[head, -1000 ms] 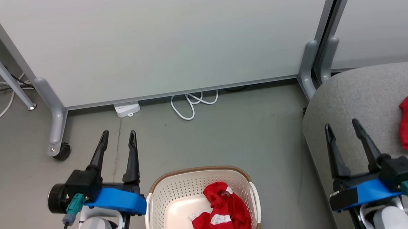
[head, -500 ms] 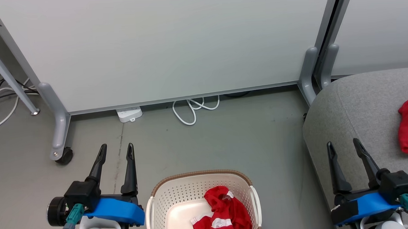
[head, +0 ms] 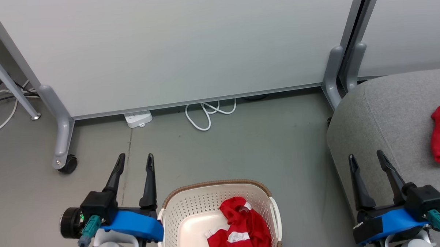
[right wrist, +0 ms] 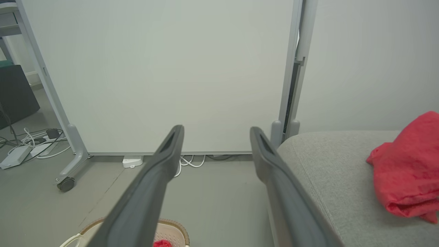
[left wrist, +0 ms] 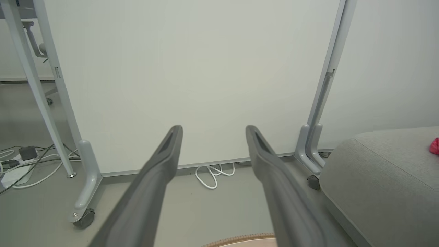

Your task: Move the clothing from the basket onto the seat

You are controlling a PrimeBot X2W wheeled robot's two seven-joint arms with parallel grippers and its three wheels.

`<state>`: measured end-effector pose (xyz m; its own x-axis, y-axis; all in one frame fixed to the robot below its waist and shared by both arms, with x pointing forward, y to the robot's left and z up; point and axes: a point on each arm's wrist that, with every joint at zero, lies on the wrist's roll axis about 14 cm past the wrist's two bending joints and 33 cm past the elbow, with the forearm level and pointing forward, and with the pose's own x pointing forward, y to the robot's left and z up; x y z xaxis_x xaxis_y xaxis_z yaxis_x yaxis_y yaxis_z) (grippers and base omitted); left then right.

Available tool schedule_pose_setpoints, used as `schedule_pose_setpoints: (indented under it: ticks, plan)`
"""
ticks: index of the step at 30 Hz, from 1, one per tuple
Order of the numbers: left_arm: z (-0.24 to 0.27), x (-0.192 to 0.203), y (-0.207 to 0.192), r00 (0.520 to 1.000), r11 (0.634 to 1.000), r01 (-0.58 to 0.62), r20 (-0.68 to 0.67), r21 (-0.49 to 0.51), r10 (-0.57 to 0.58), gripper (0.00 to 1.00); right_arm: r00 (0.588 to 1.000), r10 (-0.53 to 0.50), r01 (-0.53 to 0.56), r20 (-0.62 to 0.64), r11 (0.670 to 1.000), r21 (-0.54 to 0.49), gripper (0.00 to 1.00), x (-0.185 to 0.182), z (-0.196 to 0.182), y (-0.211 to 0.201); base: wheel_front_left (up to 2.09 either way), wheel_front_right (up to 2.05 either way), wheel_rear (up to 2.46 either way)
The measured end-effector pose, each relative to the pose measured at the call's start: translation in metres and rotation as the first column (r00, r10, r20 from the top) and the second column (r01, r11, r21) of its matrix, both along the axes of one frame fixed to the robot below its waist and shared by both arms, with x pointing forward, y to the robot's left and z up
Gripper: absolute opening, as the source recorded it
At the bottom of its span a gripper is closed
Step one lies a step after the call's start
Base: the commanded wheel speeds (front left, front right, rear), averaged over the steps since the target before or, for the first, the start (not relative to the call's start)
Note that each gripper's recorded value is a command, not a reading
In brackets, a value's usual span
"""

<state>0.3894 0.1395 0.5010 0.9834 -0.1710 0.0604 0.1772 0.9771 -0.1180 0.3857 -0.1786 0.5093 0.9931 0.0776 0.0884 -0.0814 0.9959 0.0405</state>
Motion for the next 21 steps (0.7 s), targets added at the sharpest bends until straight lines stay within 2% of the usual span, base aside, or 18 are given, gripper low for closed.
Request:
schedule_pose_setpoints:
  ticks: [6, 11, 15, 21]
  plan:
    - [-0.004, 0.016, -0.034, 0.994, 0.995, 0.104, -0.016, 0.006, -0.104, 1.00, 1.000, 0.000, 0.000, 0.006, 1.000, 0.002, 1.00, 0.010, 0.001, 0.001, 0.00, 0.00, 0.00]
    - [-0.021, 0.032, -0.072, 0.973, 0.974, 0.225, -0.064, 0.023, -0.223, 1.00, 1.000, -0.007, 0.007, 0.028, 1.000, -0.004, 1.00, 0.026, 0.008, -0.003, 0.00, 0.00, 0.00]
    - [-0.047, 0.046, -0.102, 0.936, 0.942, 0.332, -0.133, 0.042, -0.324, 1.00, 0.999, -0.012, 0.013, 0.048, 1.000, -0.011, 1.00, 0.045, 0.012, -0.006, 0.00, 0.00, 0.00]
    - [-0.102, 0.056, -0.134, 0.857, 0.883, 0.467, -0.273, 0.051, -0.437, 1.00, 0.998, -0.027, 0.028, 0.048, 0.999, -0.021, 1.00, 0.071, 0.006, -0.013, 0.00, 0.00, 0.00]
